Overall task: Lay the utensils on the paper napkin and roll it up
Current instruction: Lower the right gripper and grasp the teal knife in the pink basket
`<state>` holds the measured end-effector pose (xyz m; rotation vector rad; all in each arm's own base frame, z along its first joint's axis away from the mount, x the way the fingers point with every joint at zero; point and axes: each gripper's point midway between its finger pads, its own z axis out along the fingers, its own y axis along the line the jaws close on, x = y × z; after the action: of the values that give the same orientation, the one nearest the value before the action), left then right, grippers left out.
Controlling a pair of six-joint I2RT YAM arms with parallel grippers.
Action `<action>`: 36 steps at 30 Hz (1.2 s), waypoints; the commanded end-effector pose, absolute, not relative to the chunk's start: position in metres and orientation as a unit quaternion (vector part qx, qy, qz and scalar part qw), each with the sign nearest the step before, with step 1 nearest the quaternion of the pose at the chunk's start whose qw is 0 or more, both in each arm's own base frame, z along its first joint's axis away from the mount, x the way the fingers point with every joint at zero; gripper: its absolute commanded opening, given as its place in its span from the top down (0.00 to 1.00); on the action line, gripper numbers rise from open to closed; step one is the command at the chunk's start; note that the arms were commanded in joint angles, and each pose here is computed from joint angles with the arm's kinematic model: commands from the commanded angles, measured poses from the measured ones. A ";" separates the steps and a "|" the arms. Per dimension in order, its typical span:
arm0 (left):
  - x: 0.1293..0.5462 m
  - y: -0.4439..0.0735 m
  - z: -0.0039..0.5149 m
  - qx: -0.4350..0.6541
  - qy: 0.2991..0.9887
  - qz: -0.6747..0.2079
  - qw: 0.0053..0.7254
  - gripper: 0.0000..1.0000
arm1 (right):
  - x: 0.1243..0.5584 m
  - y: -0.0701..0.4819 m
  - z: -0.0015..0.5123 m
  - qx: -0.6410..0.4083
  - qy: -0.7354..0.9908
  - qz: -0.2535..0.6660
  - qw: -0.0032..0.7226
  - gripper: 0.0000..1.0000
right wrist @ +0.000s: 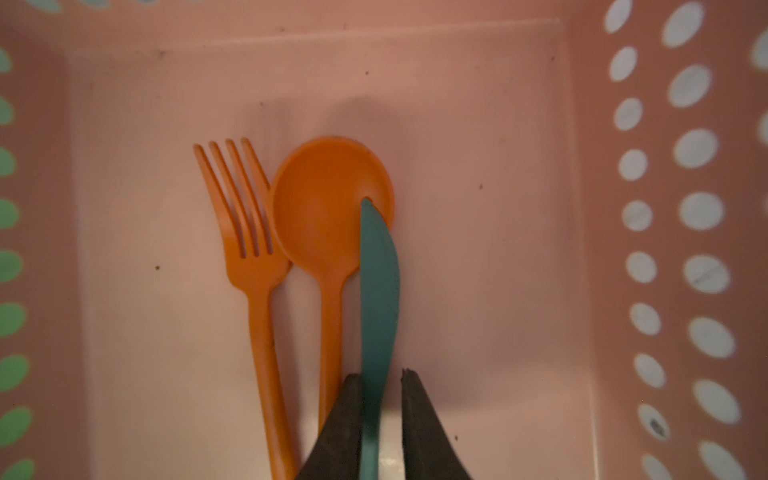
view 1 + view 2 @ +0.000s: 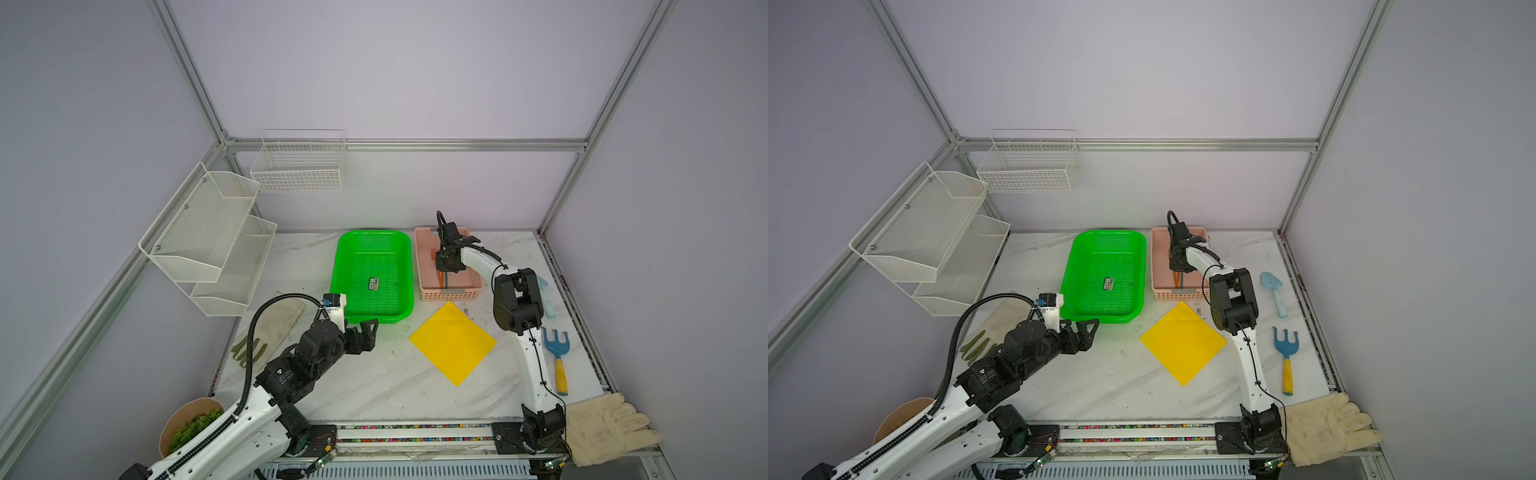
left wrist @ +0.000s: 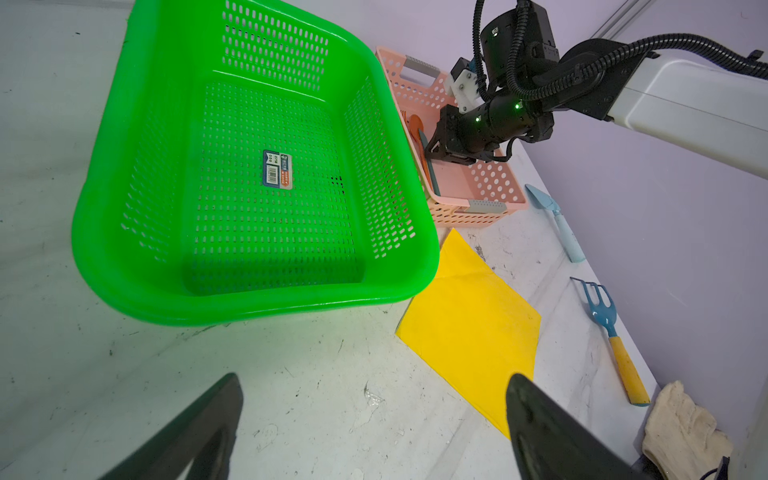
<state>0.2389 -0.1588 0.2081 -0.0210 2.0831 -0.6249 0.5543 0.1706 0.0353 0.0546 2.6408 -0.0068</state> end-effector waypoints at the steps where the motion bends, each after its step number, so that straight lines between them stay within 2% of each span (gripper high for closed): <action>1: 0.237 -0.157 0.194 -0.012 0.852 -0.249 0.460 0.03 | 0.553 0.166 0.022 0.031 0.972 -0.004 0.234 0.76; 6: 0.237 -0.157 0.194 -0.011 0.853 -0.248 0.459 0.03 | 0.551 0.165 0.016 0.030 0.974 -0.005 0.226 0.73; 17: 0.236 -0.154 0.196 -0.013 0.852 -0.245 0.462 0.04 | 0.550 0.164 0.012 0.031 0.975 0.001 0.219 0.83; 22: 0.236 -0.154 0.198 -0.014 0.851 -0.247 0.463 0.04 | 0.552 0.164 0.014 0.031 0.974 0.003 0.224 0.91; 36: 0.236 -0.155 0.208 -0.009 0.847 -0.249 0.469 0.04 | 0.564 0.165 0.055 0.031 0.964 0.016 0.265 0.93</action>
<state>0.2354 -0.1561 0.2056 -0.0178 2.0955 -0.6119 0.5608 0.1682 0.0362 0.0804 2.6275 0.0351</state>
